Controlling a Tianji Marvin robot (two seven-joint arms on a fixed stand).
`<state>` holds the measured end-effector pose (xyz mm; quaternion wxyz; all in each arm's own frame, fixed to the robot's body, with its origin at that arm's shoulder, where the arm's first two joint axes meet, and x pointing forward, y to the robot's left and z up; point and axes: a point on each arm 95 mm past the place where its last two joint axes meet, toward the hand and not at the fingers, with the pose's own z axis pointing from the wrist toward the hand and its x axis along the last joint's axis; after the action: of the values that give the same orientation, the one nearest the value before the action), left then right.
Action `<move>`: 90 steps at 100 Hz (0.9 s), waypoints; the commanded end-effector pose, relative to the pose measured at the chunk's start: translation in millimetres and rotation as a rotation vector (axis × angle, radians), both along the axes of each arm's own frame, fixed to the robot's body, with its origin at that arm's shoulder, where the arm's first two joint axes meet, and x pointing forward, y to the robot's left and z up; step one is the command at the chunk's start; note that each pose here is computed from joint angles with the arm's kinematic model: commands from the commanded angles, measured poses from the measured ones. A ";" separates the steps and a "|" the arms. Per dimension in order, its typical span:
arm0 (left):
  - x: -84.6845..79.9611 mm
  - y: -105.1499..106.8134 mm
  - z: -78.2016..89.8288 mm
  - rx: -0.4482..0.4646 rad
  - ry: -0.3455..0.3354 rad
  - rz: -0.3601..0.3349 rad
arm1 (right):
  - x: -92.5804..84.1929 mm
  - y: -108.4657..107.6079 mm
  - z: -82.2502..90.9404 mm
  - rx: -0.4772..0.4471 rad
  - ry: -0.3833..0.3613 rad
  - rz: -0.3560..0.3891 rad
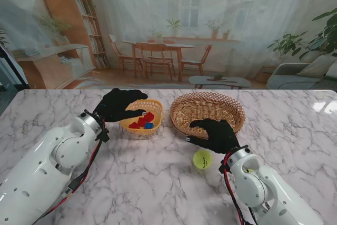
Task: Sort the blocks and the balls into two baskets
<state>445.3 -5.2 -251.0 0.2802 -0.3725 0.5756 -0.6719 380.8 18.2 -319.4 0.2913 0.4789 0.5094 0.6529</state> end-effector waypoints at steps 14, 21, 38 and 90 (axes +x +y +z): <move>-26.7 -12.2 -33.8 -0.170 0.106 0.001 | -1.8 0.7 -1.3 -0.002 0.002 -0.003; -30.1 -14.3 -44.5 -0.204 0.117 0.015 | -1.9 0.7 -1.3 -0.002 0.003 -0.004; -29.5 -14.2 -65.1 -0.233 0.170 0.040 | -2.4 0.4 -1.4 -0.004 0.002 -0.010; -25.8 -5.1 -66.0 -0.168 0.156 0.035 | -9.4 -18.9 -3.2 -0.020 -0.039 -0.065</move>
<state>418.6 -9.8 -316.0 0.2111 -0.4626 0.5175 -0.6882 376.1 4.2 -317.0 0.3201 0.4766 0.4861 0.6589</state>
